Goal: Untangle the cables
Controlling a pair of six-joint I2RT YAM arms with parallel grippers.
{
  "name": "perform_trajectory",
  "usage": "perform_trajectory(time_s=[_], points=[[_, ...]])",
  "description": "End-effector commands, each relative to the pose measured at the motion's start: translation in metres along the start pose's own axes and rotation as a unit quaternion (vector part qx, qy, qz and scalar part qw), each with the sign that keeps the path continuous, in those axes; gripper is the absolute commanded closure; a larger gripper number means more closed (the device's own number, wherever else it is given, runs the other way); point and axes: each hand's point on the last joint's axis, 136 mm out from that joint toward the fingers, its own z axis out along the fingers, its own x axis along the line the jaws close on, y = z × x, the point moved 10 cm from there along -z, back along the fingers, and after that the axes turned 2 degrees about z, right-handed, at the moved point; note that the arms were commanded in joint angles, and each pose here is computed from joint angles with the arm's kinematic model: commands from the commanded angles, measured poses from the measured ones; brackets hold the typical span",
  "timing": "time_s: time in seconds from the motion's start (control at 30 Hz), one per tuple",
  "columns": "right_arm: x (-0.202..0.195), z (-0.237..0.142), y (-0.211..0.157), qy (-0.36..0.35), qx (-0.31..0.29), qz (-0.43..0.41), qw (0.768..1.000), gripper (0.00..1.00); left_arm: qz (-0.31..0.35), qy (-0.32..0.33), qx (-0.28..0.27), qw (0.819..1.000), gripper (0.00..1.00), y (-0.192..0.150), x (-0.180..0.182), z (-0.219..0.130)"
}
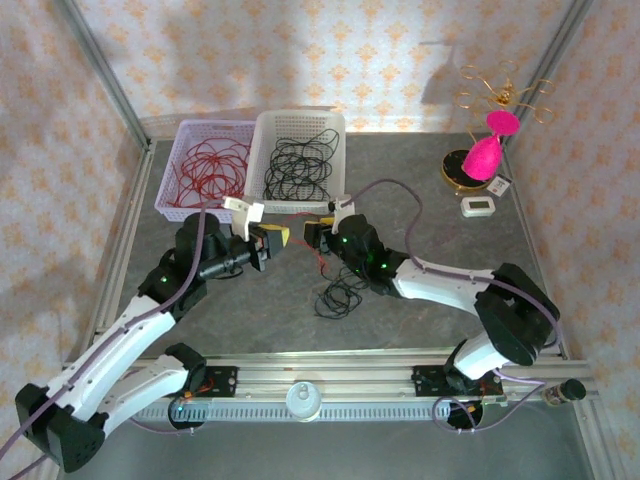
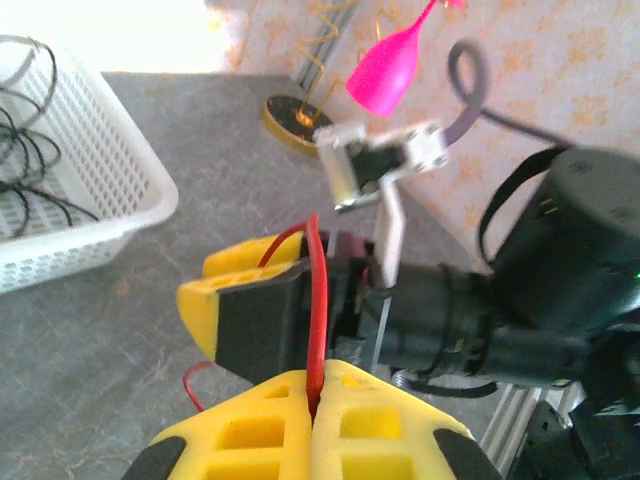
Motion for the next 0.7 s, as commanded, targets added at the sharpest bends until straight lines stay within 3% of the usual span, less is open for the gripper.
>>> perform_trajectory(time_s=[0.0,0.37,0.67], points=[[-0.006,0.006,-0.009,-0.002,0.014,0.019,1.000,0.54,0.024,0.000,-0.048,0.999,1.00,0.025,-0.017,-0.023],[-0.046,0.010,-0.064,-0.082,0.079,0.040,0.993,0.55,0.062,0.017,-0.158,0.985,1.00,0.081,-0.043,-0.058],[-0.044,-0.015,-0.044,-0.109,0.057,0.014,0.992,0.55,0.031,0.127,-0.192,0.973,1.00,0.113,-0.032,-0.051]])
